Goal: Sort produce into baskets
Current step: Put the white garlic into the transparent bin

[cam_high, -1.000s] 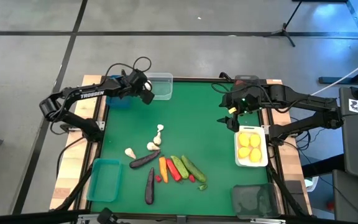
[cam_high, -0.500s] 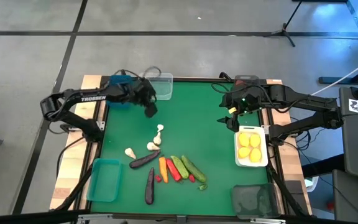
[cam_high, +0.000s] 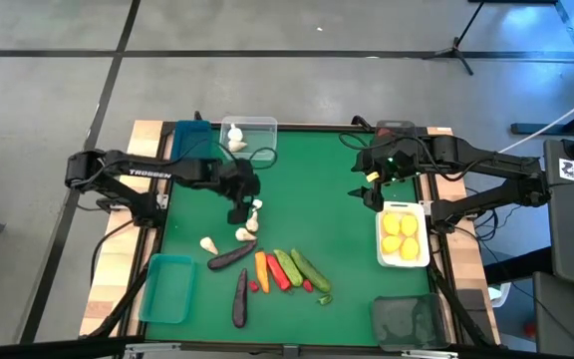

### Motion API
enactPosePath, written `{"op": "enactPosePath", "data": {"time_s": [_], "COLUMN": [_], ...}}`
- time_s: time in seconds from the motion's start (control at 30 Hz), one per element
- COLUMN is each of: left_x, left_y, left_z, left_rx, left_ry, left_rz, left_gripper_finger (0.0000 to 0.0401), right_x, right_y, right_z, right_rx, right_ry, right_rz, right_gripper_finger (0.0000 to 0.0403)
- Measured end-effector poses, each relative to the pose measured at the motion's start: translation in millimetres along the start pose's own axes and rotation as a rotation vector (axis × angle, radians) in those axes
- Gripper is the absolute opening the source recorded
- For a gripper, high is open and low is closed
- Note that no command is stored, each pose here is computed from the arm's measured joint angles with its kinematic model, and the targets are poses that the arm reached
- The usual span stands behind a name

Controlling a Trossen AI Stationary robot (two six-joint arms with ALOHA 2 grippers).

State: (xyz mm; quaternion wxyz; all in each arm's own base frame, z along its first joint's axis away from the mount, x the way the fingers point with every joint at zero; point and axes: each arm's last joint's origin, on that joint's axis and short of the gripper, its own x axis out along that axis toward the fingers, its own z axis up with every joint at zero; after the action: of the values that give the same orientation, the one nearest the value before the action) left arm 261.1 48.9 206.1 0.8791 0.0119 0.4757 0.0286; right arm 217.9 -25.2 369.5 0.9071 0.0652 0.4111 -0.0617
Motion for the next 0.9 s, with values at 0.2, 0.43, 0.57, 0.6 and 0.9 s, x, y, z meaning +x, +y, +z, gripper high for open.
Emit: {"op": "enactPosePath", "data": {"time_s": [0.2,0.43,0.57,0.6,0.9], "left_x": [11.9,28.5,33.9,34.7,39.9], "left_y": [-8.6,-4.3,-2.3,-1.8,7.5], "left_z": [-8.9,-33.1,-42.8,-44.6,-57.6], "left_rx": [0.060,0.038,0.017,0.013,-0.022], "left_ry": [-0.069,-0.122,-0.152,-0.157,-0.210], "left_rz": [-0.040,-0.006,0.009,0.011,0.050], "left_gripper_finger": [0.0210,0.0210,0.0210,0.0210,0.0210], "right_x": [0.0,-0.1,0.0,-0.1,-0.1], "right_y": [0.0,0.0,0.0,0.0,0.0], "right_z": [0.0,0.0,0.0,0.0,0.1], "right_rx": [0.000,0.000,0.000,0.000,0.000], "right_ry": [0.000,-0.001,0.000,-0.001,-0.002], "right_rz": [0.000,0.000,0.000,0.000,0.000], "right_gripper_finger": [0.0335,0.0335,0.0335,0.0335,0.0335]}}
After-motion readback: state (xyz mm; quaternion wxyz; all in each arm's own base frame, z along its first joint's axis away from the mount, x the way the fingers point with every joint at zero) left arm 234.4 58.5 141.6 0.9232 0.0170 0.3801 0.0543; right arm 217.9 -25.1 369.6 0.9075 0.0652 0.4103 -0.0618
